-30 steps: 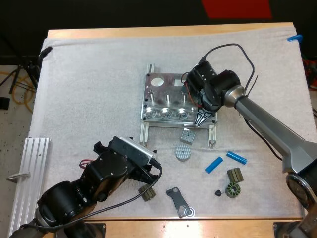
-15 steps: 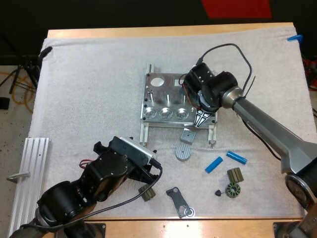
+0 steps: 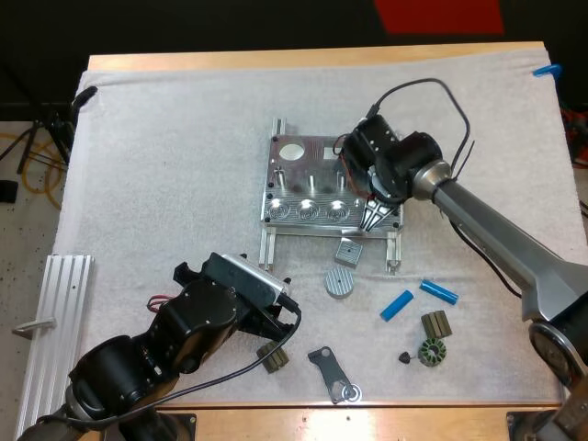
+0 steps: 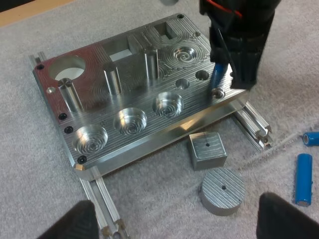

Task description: Load cells from right to left

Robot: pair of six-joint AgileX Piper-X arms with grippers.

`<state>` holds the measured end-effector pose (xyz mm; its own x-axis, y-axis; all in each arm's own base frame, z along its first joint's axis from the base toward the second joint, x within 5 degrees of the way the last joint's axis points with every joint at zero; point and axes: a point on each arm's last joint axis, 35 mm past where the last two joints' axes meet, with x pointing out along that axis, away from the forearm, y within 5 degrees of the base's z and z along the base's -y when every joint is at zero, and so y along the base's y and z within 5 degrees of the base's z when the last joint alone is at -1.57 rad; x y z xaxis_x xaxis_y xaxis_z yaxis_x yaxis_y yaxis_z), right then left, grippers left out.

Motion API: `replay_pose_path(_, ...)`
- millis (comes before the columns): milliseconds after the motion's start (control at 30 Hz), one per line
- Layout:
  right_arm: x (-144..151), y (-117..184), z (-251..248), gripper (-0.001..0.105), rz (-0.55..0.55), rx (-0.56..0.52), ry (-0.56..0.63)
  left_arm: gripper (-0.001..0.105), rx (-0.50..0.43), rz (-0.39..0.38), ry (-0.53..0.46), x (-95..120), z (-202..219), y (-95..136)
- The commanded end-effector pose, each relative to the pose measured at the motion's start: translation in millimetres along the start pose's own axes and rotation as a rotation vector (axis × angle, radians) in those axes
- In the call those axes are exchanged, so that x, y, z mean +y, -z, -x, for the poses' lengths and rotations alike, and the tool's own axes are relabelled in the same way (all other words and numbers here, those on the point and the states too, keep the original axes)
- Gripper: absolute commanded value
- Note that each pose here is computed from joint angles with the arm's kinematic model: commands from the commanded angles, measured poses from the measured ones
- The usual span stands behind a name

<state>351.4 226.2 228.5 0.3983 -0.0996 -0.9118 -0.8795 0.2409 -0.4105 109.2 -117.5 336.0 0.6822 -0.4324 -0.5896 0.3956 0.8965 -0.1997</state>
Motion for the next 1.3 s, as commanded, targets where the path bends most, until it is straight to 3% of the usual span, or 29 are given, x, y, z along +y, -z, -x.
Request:
replay_pose_path(0, -10, 4, 4, 0.040, -0.036, 0.008, 0.064, 0.065, -0.006, 0.007, 0.008, -1, 2, -1)
replay_pose_path(367, -14, 6, 23, 0.042, -0.089, -0.077, 0.056, 0.065, -0.006, 0.007, 0.008, -1, 2, -1)
replay_pose_path(633, -23, 9, 50, 0.042, -0.128, -0.145, 0.141, 0.065, -0.006, 0.007, 0.008, -1, 2, -1)
replay_pose_path(1067, -35, 23, 42, 0.042, -0.178, -0.088, 0.167, 0.065, -0.006, 0.007, 0.008, -1, 2, -1)
replay_pose_path(1267, -37, 28, 33, 0.042, -0.225, -0.101, 0.098, 0.065, -0.006, 0.007, 0.008, -1, 2, -1)
